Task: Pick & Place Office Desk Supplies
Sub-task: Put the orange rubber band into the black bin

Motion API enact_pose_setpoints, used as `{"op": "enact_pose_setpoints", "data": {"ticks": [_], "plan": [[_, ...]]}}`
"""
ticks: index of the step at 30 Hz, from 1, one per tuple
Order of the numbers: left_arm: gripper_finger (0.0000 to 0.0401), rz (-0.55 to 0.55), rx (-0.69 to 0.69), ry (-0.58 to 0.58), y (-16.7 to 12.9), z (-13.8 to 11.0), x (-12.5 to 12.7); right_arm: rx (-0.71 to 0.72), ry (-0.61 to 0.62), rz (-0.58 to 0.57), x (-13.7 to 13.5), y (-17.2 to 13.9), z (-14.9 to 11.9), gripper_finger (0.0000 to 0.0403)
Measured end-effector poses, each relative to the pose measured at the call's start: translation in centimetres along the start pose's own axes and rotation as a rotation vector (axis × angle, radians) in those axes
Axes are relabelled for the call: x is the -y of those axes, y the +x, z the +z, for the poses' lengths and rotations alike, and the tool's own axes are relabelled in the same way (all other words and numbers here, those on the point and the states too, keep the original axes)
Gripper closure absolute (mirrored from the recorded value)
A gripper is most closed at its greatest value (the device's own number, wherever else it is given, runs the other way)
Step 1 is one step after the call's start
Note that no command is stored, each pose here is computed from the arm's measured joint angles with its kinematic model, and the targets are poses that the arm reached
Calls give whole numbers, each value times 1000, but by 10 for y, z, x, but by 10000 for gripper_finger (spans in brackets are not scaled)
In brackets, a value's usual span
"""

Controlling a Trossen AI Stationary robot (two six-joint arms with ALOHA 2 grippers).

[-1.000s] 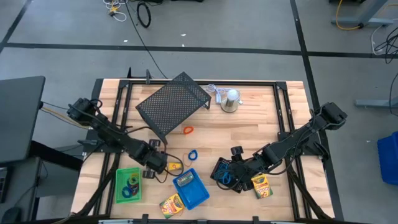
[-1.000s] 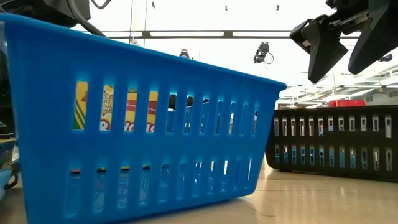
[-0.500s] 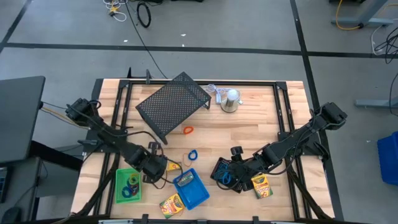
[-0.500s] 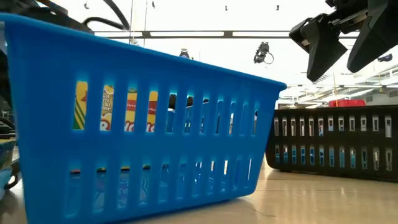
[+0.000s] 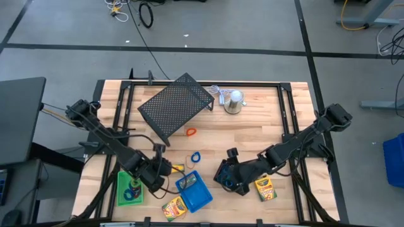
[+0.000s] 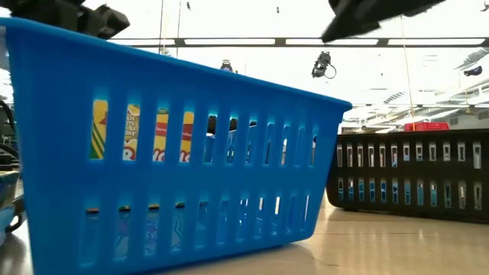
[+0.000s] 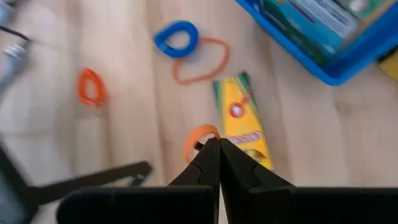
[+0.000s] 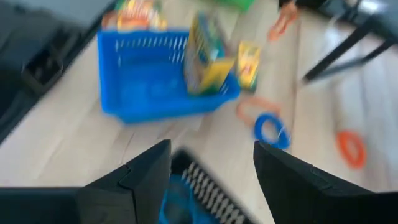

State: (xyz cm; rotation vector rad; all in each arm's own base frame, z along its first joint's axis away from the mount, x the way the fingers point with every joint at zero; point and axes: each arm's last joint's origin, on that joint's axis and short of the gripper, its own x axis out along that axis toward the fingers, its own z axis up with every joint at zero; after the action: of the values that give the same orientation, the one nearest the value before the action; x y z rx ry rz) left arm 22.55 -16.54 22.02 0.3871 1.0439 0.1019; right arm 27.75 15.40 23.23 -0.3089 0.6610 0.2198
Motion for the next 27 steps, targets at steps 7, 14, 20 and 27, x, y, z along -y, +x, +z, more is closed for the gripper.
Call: {"op": "enact_pose_setpoints", "data": {"ticks": [7, 14, 20, 27], "plan": [[400, 56, 74, 57, -10, 20, -10, 212, 1, 2, 21, 8, 12, 165], [400, -26, 230, 121, -7, 47, -18, 356, -51, 3, 45, 18, -1, 165], [400, -143, 393, 161, -3, 70, -30, 402, -65, 91, 58, 28, -9, 165], [400, -232, 465, 182, 4, 80, -45, 423, -93, 116, 61, 42, -13, 165]]}}
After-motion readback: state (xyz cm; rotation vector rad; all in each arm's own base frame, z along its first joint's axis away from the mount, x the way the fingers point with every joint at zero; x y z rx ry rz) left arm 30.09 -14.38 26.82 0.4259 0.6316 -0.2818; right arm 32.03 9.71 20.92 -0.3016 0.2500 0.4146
